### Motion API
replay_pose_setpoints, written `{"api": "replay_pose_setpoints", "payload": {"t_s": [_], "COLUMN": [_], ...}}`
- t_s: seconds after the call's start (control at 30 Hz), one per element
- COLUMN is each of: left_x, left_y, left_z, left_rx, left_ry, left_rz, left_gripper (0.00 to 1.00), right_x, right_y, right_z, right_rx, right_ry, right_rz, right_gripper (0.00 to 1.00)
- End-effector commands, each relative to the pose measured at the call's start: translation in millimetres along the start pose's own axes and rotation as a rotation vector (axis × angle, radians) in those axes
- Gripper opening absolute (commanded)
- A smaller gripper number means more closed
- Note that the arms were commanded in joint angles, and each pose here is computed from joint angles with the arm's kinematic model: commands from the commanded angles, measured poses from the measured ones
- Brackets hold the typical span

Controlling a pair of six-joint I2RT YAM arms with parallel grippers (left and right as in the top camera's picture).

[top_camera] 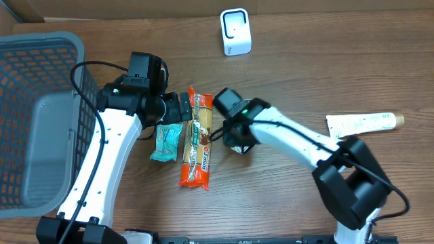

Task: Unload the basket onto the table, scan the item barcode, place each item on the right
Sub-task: 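Reach the right gripper to the green tea pouch and grasp it, then lift the green tea pouch and move it rightward with the right gripper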

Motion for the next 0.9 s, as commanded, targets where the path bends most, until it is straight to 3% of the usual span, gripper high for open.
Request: {"api": "replay_pose_setpoints", "payload": {"t_s": [0.0,0.2,0.47,0.87], "left_x": [0.6,0.5,0.5,0.5], "left_y": [-0.8,-0.8,-0.8,-0.8], "left_z": [2.1,2.2,2.2,2.2], "left_rx": [0.004,0.004,0.004,0.004], "left_ry": [-0.001,-0.001,-0.001,-0.001], "left_rz": [-0.006,-0.007,-0.007,-0.007], "left_gripper": [1.0,1.0,1.0,1.0], "right_x": [-7.8,-32.3,-93.5,-164.1], "right_y": [43.7,46.5,41.3,20.3], "right_z": [11.4,17.5,22.0,2.1], "right_rx": [-0.052,0.005,0.024,0.064], "right_ry": [0.092,0.1,-0.06,-0.26], "right_rz": [0.175,0.393,0.505,0.382], "right_gripper": [0.04,0.04,0.04,0.04]}}
Point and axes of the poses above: each gripper's point midway between its finger pads, its own y axis back along the fingers, its own x axis along the line the jaws close on, z = x × y, the point moved 9 cm from there along y, back along the fingers, and after that the axes turned 12 degrees about y, right-handed, at the moved point
